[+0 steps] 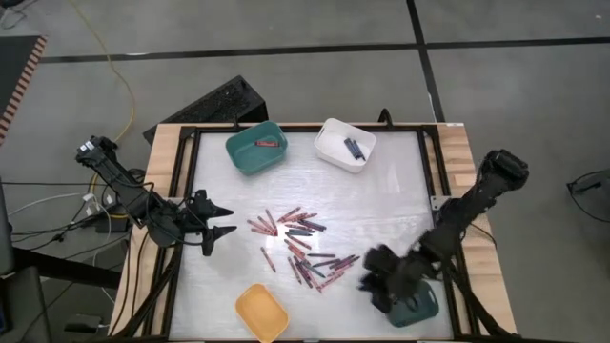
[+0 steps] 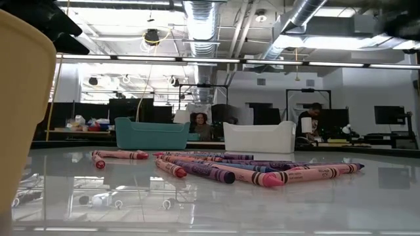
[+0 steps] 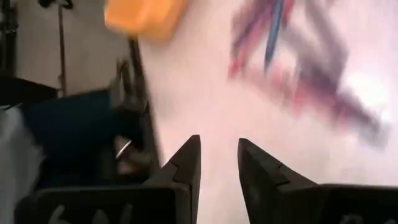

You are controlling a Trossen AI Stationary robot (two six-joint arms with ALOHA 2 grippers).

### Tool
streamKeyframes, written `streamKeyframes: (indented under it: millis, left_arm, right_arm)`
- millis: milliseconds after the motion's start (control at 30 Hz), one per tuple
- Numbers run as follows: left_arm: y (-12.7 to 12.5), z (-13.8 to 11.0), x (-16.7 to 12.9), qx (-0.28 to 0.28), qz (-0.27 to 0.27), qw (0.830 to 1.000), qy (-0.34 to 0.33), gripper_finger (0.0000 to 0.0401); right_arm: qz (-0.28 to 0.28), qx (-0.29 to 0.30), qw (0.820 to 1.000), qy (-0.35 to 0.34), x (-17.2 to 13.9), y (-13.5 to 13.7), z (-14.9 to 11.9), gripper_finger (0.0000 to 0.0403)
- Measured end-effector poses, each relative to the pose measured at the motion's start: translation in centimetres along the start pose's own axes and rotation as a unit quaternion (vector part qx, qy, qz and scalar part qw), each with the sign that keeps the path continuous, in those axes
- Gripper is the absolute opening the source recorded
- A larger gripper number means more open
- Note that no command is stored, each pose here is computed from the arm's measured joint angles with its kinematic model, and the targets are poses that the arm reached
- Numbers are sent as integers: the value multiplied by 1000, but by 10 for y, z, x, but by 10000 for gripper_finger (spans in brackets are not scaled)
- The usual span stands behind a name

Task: Sort crayons
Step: Put the purple crayon into the blue bin

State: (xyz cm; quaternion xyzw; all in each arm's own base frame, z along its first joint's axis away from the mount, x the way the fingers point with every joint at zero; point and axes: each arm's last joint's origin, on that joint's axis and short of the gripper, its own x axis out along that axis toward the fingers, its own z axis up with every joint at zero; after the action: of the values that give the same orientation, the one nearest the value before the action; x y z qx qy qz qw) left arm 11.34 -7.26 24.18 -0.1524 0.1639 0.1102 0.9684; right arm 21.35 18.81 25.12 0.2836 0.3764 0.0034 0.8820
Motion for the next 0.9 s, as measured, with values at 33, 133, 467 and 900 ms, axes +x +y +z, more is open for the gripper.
streamKeyframes:
  millis: [33, 133, 467, 900]
  left_arm:
    - [0, 0, 0, 0, 0, 1000, 0, 228]
    - [0, 0, 0, -1, 0, 1000, 0, 228]
    - [0, 0, 0, -1, -1, 1000, 0, 228]
    - [0, 0, 0, -2, 0, 1000, 0, 228]
  right_arm:
    - [-4, -24, 1000, -18, 5, -3, 9, 102]
    - [-26, -79, 995, -53, 23, -16, 33, 102]
    - [-85, -193, 975, -70, 86, -48, 58, 102]
    - [-122, -208, 970, -28, 121, -63, 42, 102]
